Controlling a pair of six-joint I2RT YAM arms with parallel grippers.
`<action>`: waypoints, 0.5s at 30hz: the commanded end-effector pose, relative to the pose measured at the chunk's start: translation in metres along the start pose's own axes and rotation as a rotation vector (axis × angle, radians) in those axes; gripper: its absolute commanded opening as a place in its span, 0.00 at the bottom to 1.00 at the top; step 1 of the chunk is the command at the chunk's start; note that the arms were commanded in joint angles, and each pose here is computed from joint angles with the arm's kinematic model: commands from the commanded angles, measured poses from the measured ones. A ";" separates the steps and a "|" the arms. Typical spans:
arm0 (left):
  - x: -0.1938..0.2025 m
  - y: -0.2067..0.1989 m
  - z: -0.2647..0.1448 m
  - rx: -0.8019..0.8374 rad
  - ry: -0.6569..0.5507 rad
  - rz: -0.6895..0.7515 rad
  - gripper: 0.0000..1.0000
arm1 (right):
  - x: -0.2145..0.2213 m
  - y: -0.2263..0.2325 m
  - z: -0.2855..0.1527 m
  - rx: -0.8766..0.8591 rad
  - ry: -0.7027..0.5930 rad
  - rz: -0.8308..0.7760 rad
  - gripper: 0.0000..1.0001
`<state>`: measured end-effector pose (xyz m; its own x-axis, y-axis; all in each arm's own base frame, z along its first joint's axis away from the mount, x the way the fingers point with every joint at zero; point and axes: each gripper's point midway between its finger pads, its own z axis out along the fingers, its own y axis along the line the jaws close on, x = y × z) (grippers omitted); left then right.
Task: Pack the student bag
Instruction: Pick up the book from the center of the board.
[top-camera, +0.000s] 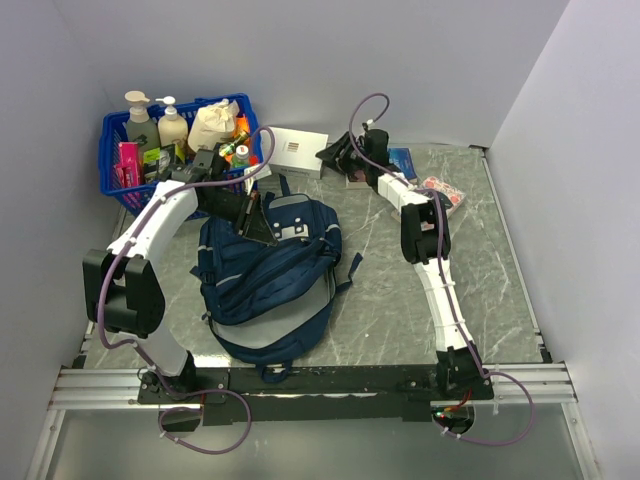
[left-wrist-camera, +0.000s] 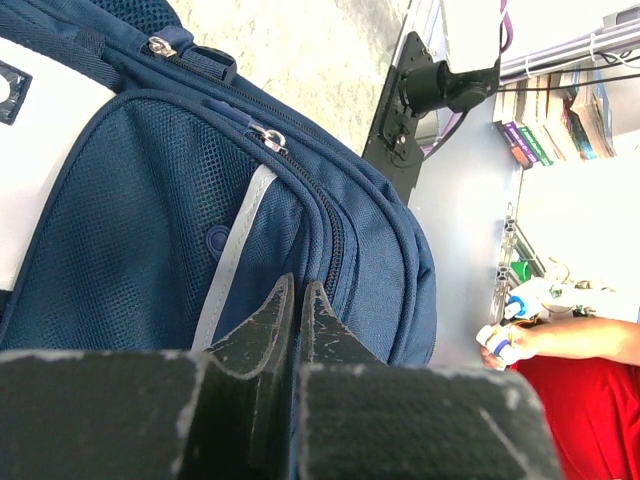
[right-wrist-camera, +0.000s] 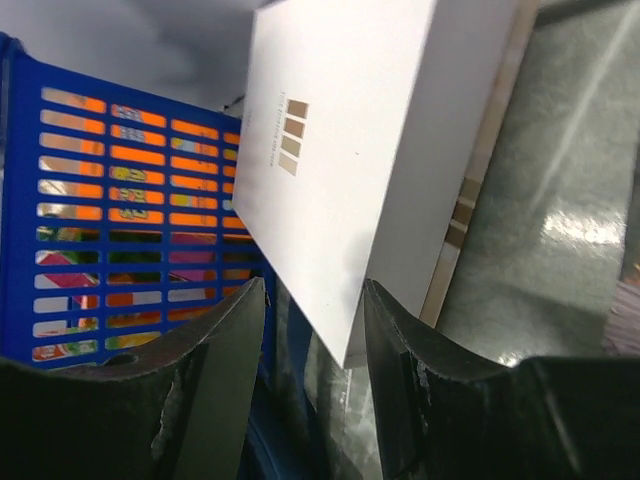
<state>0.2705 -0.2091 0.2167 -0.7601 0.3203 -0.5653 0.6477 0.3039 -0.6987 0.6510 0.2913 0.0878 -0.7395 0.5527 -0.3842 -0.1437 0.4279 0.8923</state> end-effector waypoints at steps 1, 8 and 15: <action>-0.016 0.046 -0.016 -0.171 -0.024 0.136 0.01 | 0.021 -0.009 0.002 0.030 0.053 0.000 0.52; -0.017 0.046 -0.021 -0.169 -0.033 0.142 0.01 | 0.035 -0.010 0.004 0.061 0.080 0.044 0.48; -0.012 0.049 -0.026 -0.178 -0.045 0.135 0.01 | 0.033 0.000 0.009 0.038 0.050 0.021 0.26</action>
<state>0.2758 -0.2018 0.2184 -0.7544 0.3036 -0.5820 0.6557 0.3062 -0.6902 0.6334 0.3013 0.0558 -0.7864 0.5293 -0.3185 -0.0543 0.4544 0.8892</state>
